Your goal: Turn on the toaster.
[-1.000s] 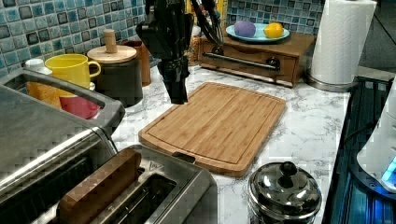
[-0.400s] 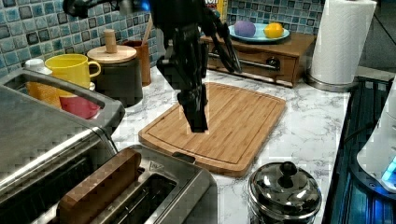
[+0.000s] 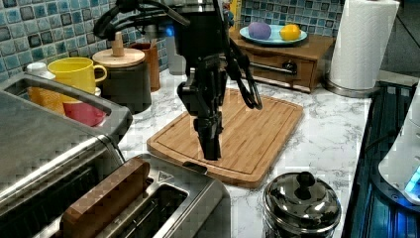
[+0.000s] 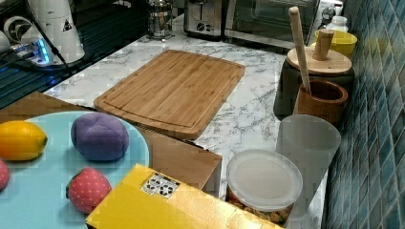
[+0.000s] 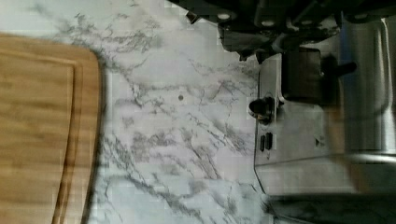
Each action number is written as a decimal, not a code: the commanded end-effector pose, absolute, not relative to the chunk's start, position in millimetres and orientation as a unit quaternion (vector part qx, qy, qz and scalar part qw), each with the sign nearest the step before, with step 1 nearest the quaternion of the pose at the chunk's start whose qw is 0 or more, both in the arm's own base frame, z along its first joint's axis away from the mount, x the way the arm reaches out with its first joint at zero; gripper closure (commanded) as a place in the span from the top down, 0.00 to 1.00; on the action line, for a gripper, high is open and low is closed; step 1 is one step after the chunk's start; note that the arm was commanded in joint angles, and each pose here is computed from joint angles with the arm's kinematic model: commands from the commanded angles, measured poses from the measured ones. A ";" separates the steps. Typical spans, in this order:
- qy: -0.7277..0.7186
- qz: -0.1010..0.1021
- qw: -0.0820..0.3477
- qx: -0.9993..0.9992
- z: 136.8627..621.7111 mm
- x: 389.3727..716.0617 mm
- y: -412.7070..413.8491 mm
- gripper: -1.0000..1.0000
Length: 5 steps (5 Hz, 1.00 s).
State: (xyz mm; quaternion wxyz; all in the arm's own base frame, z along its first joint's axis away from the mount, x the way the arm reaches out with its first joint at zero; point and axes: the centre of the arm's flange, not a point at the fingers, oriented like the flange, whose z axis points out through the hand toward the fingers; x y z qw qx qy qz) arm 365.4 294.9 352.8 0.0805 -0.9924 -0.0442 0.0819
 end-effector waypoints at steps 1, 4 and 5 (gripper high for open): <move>-0.046 0.026 0.162 -0.985 411.4 364.2 302.7 0.00; -0.053 0.048 0.183 -0.980 390.9 367.0 310.6 0.00; -0.027 0.011 0.195 -0.980 399.6 366.0 309.4 0.00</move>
